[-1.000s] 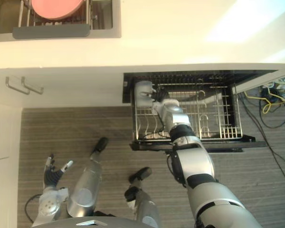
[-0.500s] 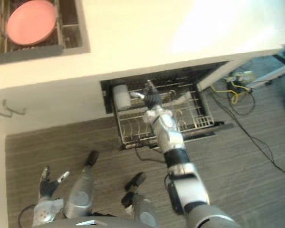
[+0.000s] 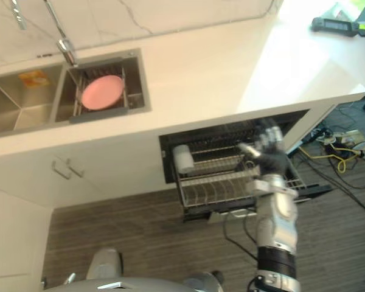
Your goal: Walk over to the sink, pick up the cup, carry it to the dishwasher, place the cup inside the dishwasher, then close the dishwasher door
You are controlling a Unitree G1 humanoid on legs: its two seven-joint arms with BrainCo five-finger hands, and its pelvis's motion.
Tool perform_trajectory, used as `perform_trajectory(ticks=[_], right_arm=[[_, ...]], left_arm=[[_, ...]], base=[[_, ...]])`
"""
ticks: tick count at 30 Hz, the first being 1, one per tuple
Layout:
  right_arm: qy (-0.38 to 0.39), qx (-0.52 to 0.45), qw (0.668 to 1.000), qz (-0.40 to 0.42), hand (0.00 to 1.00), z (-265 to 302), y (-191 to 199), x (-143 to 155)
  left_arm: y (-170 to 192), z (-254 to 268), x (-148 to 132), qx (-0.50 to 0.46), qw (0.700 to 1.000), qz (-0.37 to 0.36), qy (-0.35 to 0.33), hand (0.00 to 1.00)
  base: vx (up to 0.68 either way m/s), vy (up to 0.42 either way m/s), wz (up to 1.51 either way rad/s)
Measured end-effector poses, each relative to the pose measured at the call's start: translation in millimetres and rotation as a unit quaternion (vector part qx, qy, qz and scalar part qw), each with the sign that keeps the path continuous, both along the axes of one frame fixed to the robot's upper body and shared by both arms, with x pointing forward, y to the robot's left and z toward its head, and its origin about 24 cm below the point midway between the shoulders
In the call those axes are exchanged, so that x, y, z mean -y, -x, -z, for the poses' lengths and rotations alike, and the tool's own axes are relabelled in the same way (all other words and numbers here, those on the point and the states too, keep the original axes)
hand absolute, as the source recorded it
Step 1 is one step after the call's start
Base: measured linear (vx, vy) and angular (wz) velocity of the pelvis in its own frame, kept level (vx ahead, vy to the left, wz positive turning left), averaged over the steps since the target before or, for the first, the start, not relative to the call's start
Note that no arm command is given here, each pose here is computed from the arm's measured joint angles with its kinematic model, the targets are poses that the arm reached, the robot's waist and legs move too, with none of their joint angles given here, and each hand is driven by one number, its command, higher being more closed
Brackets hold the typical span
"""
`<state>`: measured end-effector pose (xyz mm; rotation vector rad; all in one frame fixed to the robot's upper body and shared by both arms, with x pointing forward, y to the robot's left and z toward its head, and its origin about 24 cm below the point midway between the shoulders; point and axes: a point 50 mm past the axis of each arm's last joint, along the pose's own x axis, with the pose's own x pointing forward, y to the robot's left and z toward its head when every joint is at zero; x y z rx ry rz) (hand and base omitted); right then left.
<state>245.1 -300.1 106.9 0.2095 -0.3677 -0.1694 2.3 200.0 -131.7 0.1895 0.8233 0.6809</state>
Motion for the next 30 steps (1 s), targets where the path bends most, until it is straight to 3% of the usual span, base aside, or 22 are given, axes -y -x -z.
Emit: perform_trajectory(ticks=[4, 10, 12, 30], right_arm=[[-0.077, -0.014, 0.997, 0.008, 0.0, 22, 2, -19], [-0.096, 0.03, 0.995, -0.008, 0.0, 13, 18, -43], [-0.063, 0.07, 0.996, 0.002, 0.0, -7, 29, -36], [-0.088, 0.039, 0.994, 0.041, 0.0, 9, 39, -37]], left_arm=[[-39, -11, -20, 0.043, 0.995, 0.075, -0.046, 0.0], [-67, -17, -43, 0.057, 0.992, 0.086, -0.075, 0.0], [-76, -14, -32, 0.06, 0.992, 0.098, -0.058, 0.0], [-71, -8, -17, 0.041, 0.988, 0.146, -0.034, 0.0]], base=[[-0.02, 0.594, 0.65], [-0.05, 0.264, 0.81], [0.19, 0.106, 1.11], [-0.03, -0.03, -0.11]])
